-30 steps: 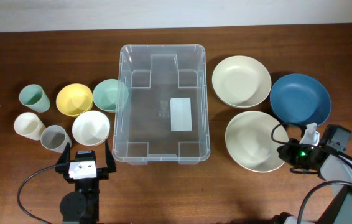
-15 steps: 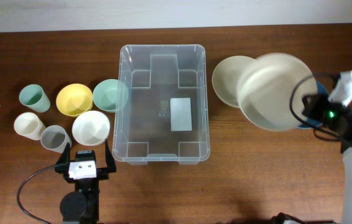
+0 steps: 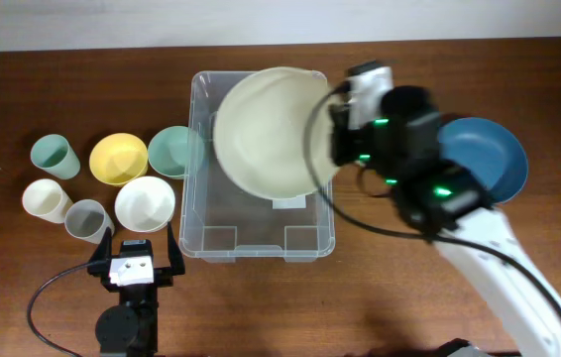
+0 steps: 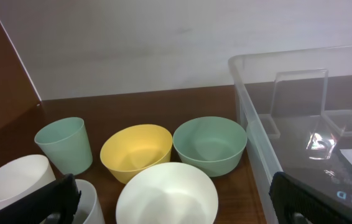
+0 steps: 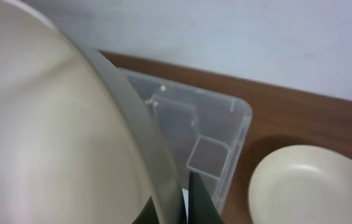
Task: Pack container
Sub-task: 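Carry the cream plate into the clear container and release it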
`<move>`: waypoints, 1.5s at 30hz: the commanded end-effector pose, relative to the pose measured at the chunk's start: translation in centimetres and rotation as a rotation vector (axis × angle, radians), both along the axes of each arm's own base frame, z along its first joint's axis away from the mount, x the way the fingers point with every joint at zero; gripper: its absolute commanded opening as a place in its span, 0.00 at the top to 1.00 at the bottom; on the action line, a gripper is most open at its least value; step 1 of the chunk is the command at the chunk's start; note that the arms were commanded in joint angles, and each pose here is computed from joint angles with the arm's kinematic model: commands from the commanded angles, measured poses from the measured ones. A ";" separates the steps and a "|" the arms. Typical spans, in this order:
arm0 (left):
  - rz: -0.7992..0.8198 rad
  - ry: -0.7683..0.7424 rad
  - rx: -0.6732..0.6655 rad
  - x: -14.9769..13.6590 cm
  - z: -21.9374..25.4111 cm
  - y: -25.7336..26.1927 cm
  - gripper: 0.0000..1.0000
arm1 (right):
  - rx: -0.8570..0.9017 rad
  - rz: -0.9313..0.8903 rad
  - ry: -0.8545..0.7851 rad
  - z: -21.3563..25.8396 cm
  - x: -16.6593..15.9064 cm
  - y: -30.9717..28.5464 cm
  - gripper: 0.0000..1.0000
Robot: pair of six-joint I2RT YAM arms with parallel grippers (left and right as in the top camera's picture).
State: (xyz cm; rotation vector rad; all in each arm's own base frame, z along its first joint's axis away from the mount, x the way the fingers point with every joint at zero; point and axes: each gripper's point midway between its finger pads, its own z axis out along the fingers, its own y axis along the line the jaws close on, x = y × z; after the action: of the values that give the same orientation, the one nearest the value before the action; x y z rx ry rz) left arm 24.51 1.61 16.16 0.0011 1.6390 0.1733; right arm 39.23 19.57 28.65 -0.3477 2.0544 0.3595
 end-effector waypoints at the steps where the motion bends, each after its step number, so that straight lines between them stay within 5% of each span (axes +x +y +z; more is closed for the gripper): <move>1: 0.014 0.001 -0.012 0.0 -0.2 0.3 0.00 | -0.078 -0.094 -0.007 -3.3 3.1 1.3 0.96; 10: 0.014 0.001 -0.012 0.0 -0.2 0.3 0.00 | -0.068 -0.060 -0.017 -8.5 7.3 6.0 0.96; 25: 0.014 0.001 -0.012 0.0 -0.2 0.3 0.00 | -0.049 -0.101 0.077 -14.8 8.8 6.8 0.96; 41: 0.014 0.001 -0.012 0.0 -0.2 0.3 0.00 | -0.065 -0.148 0.073 -15.1 9.7 5.1 0.96; 43: 0.014 0.001 -0.012 0.0 -0.2 0.3 0.00 | -0.072 -0.146 0.079 -15.3 9.6 5.0 0.75; 45: 0.014 0.001 -0.012 0.0 -0.2 0.3 0.00 | -0.072 -0.146 0.079 -15.3 9.6 5.0 0.70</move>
State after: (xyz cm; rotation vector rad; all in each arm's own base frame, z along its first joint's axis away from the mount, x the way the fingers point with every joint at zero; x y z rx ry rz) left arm 24.51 1.62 16.16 0.0007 1.6390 0.1736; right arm 48.07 24.77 12.23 -0.2591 2.1862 0.2201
